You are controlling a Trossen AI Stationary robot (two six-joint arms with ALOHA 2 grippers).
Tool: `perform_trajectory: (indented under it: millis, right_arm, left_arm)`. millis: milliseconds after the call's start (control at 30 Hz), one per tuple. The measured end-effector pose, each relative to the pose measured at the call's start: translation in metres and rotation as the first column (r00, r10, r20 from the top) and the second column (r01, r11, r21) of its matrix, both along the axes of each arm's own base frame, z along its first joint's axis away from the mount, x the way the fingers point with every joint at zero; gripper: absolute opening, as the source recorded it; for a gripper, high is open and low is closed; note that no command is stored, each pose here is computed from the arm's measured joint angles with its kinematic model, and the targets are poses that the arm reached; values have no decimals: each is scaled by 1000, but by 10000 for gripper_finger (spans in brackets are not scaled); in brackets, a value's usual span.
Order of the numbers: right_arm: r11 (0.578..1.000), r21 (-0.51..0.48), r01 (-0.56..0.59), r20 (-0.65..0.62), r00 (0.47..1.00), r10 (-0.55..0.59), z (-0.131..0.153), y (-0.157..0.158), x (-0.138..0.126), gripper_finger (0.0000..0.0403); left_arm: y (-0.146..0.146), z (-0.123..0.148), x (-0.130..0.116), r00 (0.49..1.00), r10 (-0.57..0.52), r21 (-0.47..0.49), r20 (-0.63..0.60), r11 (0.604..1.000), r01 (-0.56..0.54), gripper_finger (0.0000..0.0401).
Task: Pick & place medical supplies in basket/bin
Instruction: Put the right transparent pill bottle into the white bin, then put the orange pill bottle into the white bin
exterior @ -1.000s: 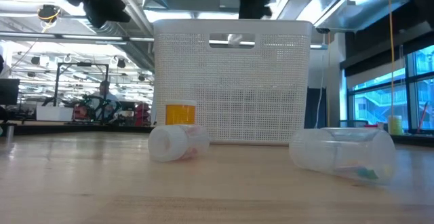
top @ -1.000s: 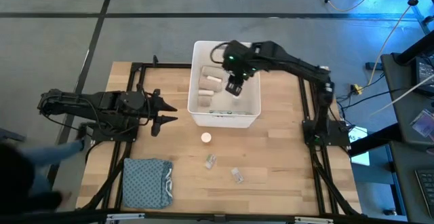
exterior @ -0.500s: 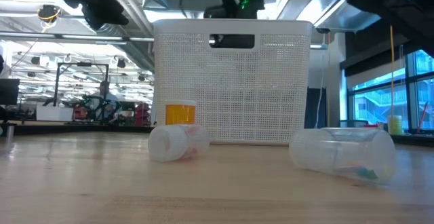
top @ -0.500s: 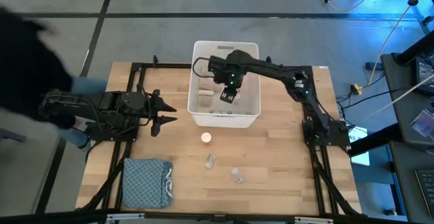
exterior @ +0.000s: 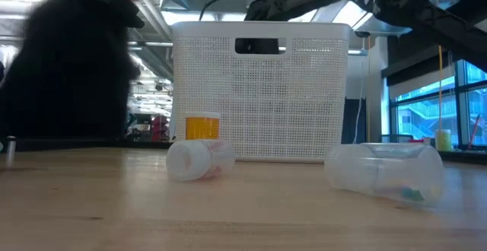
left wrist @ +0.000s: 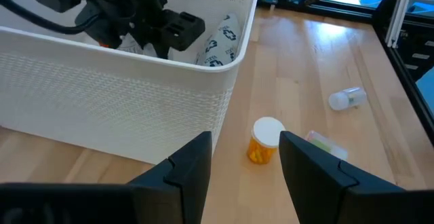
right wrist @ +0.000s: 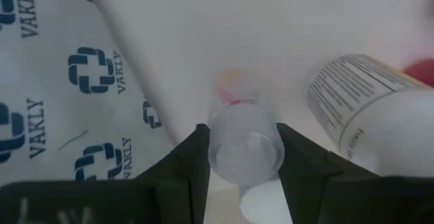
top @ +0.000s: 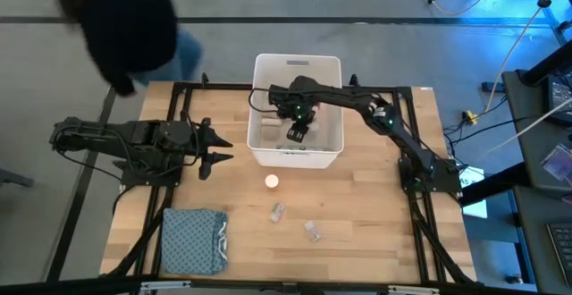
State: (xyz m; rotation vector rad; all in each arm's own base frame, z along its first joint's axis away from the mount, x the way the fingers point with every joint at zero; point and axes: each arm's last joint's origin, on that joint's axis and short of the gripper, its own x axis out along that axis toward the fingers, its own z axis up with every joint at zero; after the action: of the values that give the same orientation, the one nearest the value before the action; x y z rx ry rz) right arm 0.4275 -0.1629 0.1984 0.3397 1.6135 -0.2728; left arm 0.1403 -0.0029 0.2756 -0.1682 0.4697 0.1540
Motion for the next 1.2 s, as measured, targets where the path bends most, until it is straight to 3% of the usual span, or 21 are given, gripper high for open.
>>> perform_trajectory:
  millis: [633, 900, 1033, 1200]
  right_arm:
    - [1000, -10, -8, 25, 1000, 8, -3, -1, 4, 190]
    - [1000, 12, 1, -32, 999, -1, -1, 1, -2, 239]
    - [1000, 14, 23, -45, 999, -22, 10, 2, -3, 252]
    - [998, -17, 57, 36, 998, -56, 40, 3, 1, 251]
  left_arm:
    - [0, 0, 0, 1000, 1, -2, -1, 1000, -1, 166]
    - [0, 0, 0, 1000, 1, -3, 1, 1000, -1, 166]
    - [0, 0, 0, 1000, 1, -3, 6, 1000, -1, 166]
    - [0, 1, 0, 1000, 1, -2, 10, 1000, -1, 166]
